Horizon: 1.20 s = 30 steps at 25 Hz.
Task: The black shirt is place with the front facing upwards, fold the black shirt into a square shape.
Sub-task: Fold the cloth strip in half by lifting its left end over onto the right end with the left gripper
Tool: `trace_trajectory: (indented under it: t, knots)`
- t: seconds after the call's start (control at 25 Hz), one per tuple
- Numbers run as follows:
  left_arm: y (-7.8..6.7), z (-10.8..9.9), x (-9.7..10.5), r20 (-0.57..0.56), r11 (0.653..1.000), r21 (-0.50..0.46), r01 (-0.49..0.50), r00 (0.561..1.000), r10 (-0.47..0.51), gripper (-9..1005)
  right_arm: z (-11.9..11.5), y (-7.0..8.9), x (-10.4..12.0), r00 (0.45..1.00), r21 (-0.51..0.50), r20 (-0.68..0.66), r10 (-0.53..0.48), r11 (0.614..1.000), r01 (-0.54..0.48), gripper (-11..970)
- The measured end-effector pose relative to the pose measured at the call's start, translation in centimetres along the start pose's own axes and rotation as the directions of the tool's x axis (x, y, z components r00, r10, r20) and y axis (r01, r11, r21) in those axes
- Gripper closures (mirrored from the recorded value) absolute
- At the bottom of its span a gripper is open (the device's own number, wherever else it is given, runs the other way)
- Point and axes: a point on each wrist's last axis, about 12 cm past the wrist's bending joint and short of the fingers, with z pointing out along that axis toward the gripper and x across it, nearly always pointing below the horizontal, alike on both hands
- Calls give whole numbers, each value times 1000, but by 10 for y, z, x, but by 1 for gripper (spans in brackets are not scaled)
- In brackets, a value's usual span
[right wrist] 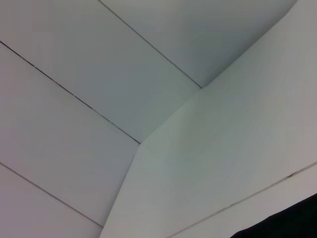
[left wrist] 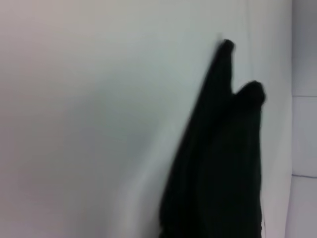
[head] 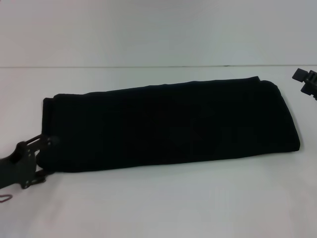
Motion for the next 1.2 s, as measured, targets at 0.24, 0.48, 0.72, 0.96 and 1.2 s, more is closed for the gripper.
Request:
trace_trajectory:
  t: [0.24,0.48,0.72,0.96,1.2]
  knots:
    - [-17,9,-5,20,994,57,-96,995,95,108,-1,-3,2,1000,5,1,8,1000,-8,134]
    - [-15,0,-1,9,988,106,-115,993,115,109,-4,-5,0,1000,9,15,14,1000,-14,134]
    - [2,-4,2,-16,998,12,-66,998,67,108,-3,-6,1,1000,10,15,17,1000,-18,134]
    - [-4,4,-2,-7,996,-11,-91,996,91,109,-3,-5,2,1000,7,14,19,1000,-19,134]
    - [-16,21,-7,17,992,-33,-126,992,127,108,-4,-5,3,1000,4,11,21,1000,-21,134]
